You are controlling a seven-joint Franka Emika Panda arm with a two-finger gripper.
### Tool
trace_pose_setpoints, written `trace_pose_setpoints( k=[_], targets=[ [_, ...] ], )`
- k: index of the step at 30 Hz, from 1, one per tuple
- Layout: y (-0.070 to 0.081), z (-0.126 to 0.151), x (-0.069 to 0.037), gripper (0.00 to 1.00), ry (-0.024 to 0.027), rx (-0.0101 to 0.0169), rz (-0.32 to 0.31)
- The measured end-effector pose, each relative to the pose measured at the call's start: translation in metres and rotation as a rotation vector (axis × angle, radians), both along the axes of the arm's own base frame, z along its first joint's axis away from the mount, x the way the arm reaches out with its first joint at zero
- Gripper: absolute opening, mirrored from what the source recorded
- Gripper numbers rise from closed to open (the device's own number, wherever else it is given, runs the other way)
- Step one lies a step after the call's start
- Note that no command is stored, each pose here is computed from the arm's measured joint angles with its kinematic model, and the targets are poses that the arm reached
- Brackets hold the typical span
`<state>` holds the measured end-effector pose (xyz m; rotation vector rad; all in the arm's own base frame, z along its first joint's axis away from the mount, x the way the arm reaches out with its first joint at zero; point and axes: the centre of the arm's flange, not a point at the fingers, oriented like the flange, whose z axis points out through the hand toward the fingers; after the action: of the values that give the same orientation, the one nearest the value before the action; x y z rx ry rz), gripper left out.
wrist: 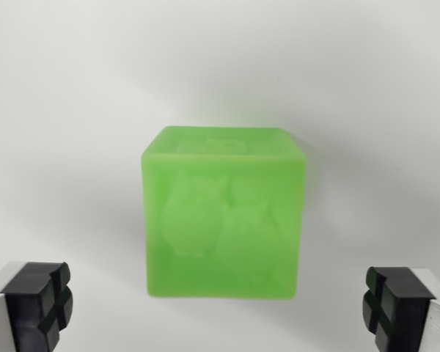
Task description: Stack cube
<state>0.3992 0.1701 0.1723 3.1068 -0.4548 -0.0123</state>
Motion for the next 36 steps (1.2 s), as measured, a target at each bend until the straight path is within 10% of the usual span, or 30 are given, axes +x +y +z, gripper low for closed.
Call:
trace_pose_setpoints(
  k=[24, 25, 36],
  targets=[
    [0.0, -0.057, 0.0, 1.0, -0.0018, -0.0005, 0.0],
    [0.0, -0.057, 0.0, 0.0, -0.0019, -0.0006, 0.0],
    [0.0, -0.057, 0.0, 0.0, -0.003, -0.0004, -0.001]
  ],
)
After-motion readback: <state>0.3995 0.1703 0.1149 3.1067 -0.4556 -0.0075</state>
